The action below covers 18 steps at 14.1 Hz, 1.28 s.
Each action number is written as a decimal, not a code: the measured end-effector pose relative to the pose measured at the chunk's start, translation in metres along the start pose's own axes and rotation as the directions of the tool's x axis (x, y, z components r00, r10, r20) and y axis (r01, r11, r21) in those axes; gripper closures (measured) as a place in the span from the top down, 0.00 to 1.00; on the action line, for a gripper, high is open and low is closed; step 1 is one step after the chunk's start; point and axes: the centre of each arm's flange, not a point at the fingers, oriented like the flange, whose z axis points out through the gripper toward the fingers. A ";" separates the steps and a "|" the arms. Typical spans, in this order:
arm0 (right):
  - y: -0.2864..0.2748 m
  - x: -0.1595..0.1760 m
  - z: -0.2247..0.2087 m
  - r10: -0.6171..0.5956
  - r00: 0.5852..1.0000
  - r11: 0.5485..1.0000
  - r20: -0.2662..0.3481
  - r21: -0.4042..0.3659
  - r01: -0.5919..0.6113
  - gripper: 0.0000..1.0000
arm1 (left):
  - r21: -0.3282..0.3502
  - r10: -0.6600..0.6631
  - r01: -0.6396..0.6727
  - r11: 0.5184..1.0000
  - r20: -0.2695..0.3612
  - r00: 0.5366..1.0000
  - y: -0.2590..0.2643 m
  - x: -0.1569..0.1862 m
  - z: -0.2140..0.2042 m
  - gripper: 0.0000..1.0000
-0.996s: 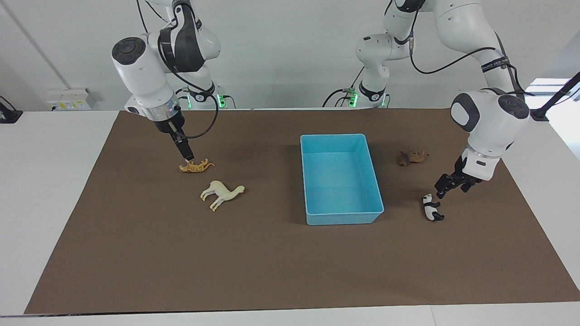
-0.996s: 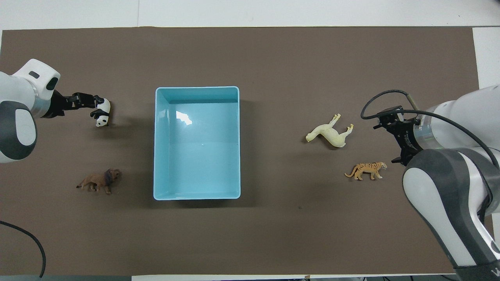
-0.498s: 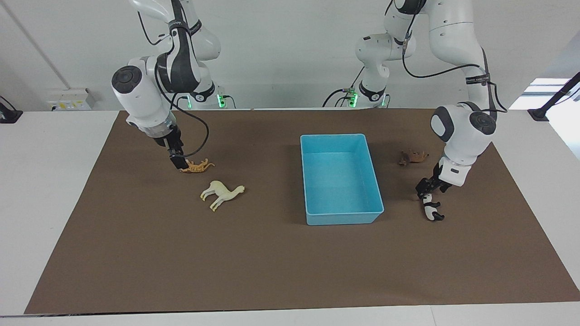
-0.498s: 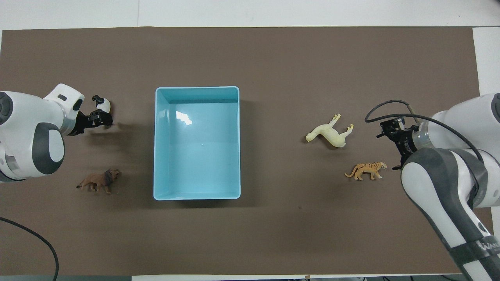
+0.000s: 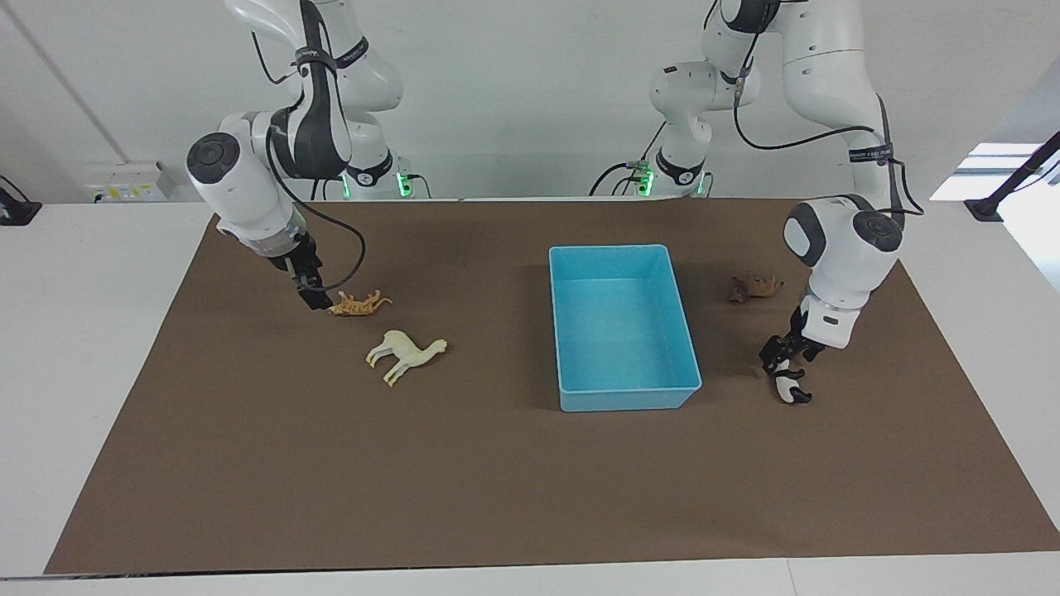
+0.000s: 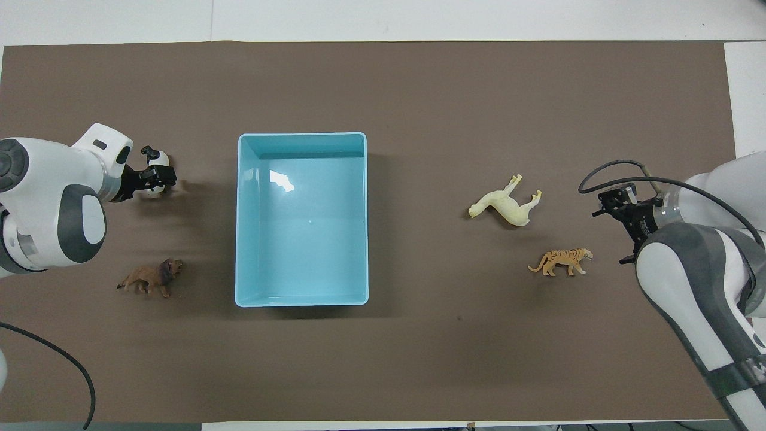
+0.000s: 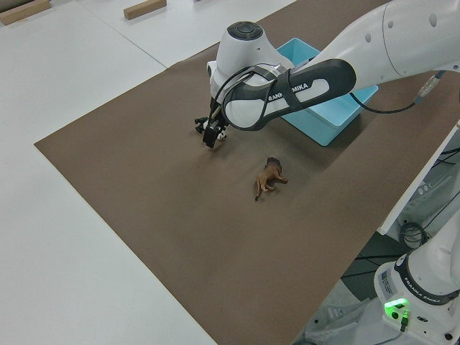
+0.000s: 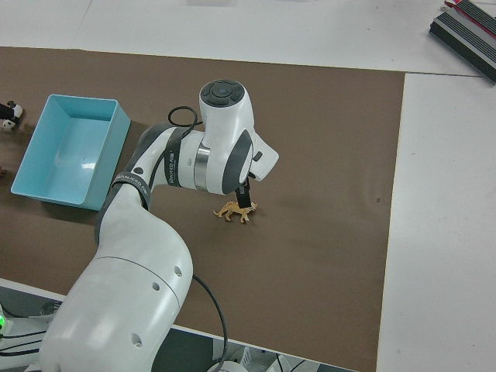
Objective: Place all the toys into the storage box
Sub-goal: 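Grasp the panda with the left gripper while the right gripper reaches the tiger, then drop the panda in the box while the right gripper grasps the tiger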
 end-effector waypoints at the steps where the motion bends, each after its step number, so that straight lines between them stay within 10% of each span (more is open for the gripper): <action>1: -0.003 -0.010 0.005 0.037 0.999 0.999 -0.002 -0.005 -0.037 1.00 | 0.000 -0.003 0.003 1.000 0.001 1.000 0.000 0.000 0.001 0.95; 6: -0.007 -0.025 0.012 0.096 0.995 0.995 -0.009 0.005 -0.096 1.00 | -0.002 -0.018 0.018 1.000 0.008 1.000 0.012 -0.003 0.003 0.38; 14: 0.003 -0.022 0.058 0.125 0.992 0.992 -0.004 -0.033 -0.125 1.00 | -0.020 -0.137 0.141 0.990 0.134 0.982 0.062 0.039 -0.105 0.38; 18: 0.012 -0.021 0.082 0.131 0.991 0.991 -0.014 0.000 -0.131 1.00 | -0.013 -0.264 0.269 0.963 0.143 0.954 0.199 -0.015 -0.135 0.37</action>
